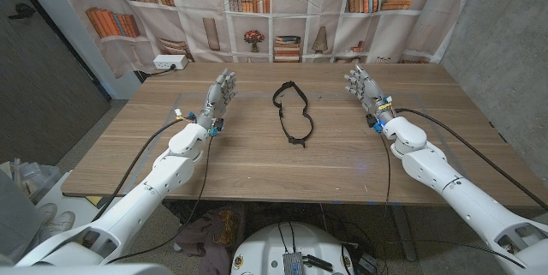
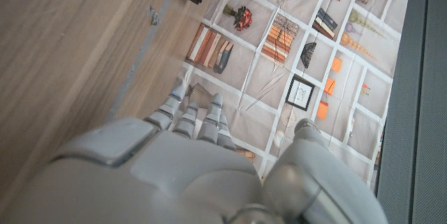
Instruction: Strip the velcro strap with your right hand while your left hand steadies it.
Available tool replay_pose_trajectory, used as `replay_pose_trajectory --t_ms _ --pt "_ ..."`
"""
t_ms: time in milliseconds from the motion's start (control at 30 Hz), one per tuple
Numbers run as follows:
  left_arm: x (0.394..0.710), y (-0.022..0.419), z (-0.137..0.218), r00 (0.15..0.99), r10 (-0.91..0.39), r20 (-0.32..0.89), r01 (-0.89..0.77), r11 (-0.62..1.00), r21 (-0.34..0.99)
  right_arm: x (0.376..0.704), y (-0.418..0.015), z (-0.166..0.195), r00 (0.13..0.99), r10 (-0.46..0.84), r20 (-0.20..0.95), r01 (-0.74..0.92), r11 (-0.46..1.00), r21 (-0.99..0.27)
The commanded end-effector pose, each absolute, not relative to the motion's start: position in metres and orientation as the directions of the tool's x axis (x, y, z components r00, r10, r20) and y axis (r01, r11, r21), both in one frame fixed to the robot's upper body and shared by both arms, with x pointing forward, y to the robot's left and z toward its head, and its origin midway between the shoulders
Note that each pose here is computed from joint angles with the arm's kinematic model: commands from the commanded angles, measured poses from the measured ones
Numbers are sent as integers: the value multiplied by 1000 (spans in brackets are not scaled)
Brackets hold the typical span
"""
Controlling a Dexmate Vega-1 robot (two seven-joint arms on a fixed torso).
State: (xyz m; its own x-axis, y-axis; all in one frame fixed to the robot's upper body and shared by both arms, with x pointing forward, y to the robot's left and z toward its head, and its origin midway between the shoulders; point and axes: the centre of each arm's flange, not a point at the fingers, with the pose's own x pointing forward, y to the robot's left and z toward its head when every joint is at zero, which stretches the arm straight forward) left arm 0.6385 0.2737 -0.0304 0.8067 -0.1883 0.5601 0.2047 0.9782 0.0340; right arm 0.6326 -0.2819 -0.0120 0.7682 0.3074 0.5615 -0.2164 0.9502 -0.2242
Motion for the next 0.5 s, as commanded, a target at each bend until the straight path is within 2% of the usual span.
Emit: replay_pose_trajectory --t_ms 33,500 --pt "624 261 -38 815 -180 551 196 980 30 623 -282 5 709 420 567 -228 897 -379" --pt "626 272 -32 812 -237 532 234 969 76 599 -269 19 700 459 547 -96 820 -565"
